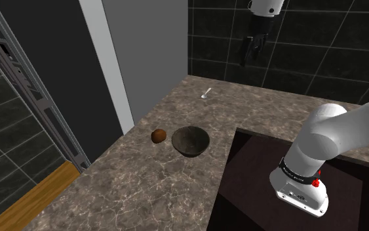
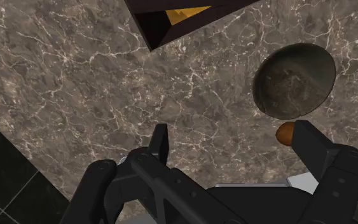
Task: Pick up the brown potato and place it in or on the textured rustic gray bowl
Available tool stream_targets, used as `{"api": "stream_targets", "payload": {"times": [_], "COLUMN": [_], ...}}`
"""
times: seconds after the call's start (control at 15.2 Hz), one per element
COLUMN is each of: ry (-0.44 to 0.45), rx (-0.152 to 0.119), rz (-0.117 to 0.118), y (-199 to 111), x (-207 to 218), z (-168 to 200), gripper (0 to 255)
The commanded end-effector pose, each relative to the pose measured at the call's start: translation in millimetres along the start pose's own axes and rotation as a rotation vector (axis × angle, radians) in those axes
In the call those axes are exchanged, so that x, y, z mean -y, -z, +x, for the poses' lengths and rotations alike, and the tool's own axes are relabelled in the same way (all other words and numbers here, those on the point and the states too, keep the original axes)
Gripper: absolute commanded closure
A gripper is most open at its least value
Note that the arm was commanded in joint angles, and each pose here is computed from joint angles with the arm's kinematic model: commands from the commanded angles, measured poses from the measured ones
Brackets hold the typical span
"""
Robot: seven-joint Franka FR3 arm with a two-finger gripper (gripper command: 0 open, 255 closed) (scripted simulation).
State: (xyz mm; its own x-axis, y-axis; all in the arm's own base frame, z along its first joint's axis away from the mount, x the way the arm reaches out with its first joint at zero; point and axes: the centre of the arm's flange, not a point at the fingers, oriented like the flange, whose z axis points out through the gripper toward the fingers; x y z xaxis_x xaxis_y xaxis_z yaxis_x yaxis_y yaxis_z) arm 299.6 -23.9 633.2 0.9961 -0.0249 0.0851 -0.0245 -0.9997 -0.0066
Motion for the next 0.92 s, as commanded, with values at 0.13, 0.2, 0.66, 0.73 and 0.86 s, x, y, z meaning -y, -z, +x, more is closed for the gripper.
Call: {"api": "stream_targets", "payload": {"times": [0.13,0.2,0.66,0.73,0.86], "ry": [-0.061,-0.091,-0.304,-0.334,-0.395], "rx": [0.032,0.048,0.161,0.177,0.209], "rz": [0.006,0.009,0.028,0.031,0.037], "y": [-15.6,-23.6,-82.3,-91.1,-109.2], "x": [17.7,26.3,80.0,86.8,99.6], "z": [15.1,22.8,80.2,88.8,106.0], "gripper": [0,0,0,0,0]}}
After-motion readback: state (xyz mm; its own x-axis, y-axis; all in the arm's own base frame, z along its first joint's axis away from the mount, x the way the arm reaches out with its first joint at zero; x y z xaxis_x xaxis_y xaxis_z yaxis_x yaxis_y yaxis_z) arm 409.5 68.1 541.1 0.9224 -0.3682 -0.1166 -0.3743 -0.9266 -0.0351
